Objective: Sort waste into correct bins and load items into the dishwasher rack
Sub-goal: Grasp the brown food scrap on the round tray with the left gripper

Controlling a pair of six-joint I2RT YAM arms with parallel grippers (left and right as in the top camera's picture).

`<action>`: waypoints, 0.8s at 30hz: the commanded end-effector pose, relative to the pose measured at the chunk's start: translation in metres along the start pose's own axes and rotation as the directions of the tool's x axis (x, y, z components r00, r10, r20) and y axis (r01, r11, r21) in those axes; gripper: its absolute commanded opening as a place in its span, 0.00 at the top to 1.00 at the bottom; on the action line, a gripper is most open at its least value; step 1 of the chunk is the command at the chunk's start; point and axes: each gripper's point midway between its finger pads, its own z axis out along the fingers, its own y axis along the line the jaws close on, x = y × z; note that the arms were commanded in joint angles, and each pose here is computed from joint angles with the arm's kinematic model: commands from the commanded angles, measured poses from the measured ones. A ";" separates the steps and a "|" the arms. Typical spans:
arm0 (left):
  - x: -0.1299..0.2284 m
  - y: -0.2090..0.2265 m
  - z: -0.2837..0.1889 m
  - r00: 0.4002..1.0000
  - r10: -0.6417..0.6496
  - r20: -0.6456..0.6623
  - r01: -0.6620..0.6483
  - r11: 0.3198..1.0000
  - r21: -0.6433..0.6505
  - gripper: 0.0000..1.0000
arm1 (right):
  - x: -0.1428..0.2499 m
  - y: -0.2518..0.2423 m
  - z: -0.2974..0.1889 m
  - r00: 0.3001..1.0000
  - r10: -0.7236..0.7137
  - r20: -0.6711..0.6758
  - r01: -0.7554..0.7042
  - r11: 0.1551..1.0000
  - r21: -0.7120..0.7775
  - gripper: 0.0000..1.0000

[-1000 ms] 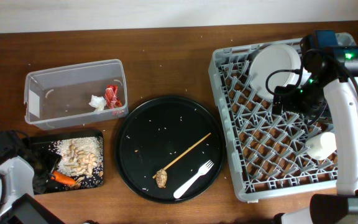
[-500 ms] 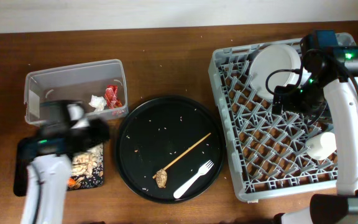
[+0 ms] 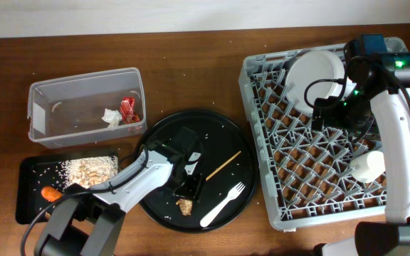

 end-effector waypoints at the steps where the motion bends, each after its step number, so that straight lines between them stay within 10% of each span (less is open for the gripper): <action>1: 0.019 -0.003 0.021 0.995 -0.002 -0.097 0.003 1.000 0.017 0.33 | 0.001 -0.005 -0.006 1.000 0.006 0.028 -0.006 1.000 0.014 0.02; 10: 0.022 0.019 0.004 0.993 -0.049 -0.106 0.034 0.990 -0.136 0.41 | 0.001 -0.005 -0.006 1.000 0.006 0.029 -0.006 1.000 0.013 0.02; 18: 0.024 0.018 -0.002 0.992 -0.064 -0.108 0.049 0.989 -0.139 0.94 | 0.001 -0.005 -0.006 1.000 0.006 0.029 -0.006 1.000 0.013 0.02; 24: 0.007 0.024 -0.032 0.999 -0.045 -0.030 0.037 0.975 -0.219 0.99 | 0.001 -0.005 -0.006 1.000 0.006 0.028 -0.006 1.000 0.014 0.02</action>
